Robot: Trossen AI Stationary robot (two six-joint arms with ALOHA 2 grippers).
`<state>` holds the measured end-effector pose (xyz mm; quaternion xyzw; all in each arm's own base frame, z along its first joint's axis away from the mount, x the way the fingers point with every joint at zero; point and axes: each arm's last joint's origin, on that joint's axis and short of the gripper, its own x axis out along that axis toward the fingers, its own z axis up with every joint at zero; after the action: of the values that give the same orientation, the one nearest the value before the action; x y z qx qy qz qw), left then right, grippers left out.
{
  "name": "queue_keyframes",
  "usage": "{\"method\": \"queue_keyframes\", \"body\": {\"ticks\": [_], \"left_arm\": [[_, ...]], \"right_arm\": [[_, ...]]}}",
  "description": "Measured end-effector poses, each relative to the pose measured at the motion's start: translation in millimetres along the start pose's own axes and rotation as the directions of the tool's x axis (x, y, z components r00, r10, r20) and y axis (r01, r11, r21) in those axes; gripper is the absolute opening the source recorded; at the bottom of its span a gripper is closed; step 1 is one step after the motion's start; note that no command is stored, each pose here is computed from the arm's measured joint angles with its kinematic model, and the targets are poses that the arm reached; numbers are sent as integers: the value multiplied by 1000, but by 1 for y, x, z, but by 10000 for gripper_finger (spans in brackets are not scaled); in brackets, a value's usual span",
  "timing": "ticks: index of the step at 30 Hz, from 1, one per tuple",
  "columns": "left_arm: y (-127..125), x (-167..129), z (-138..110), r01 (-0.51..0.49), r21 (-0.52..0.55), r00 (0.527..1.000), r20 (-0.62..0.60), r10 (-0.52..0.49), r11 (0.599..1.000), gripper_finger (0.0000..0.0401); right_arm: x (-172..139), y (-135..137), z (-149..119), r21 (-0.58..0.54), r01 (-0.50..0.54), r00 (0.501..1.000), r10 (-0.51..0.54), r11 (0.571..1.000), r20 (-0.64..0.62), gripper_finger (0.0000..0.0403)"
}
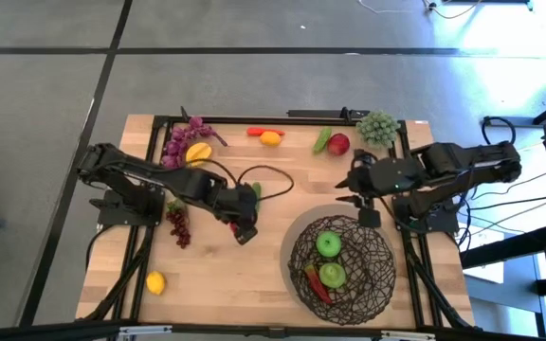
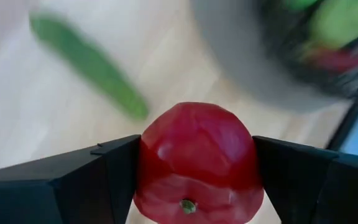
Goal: Build produce basket
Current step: Put the red tomato into the wire basket
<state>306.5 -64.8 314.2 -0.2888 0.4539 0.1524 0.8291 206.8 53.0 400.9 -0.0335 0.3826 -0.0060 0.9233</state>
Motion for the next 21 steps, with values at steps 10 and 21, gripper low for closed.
{"method": "queue_keyframes", "body": {"ticks": [10,21], "left_arm": [[-31,-37,38,88,88,967,232,-106,992,251],[-46,-41,52,120,269,942,274,-195,956,251]], "right_arm": [[-8,10,-8,59,-29,999,31,998,-29,136],[-3,14,4,161,-64,996,54,985,64,136]]}}
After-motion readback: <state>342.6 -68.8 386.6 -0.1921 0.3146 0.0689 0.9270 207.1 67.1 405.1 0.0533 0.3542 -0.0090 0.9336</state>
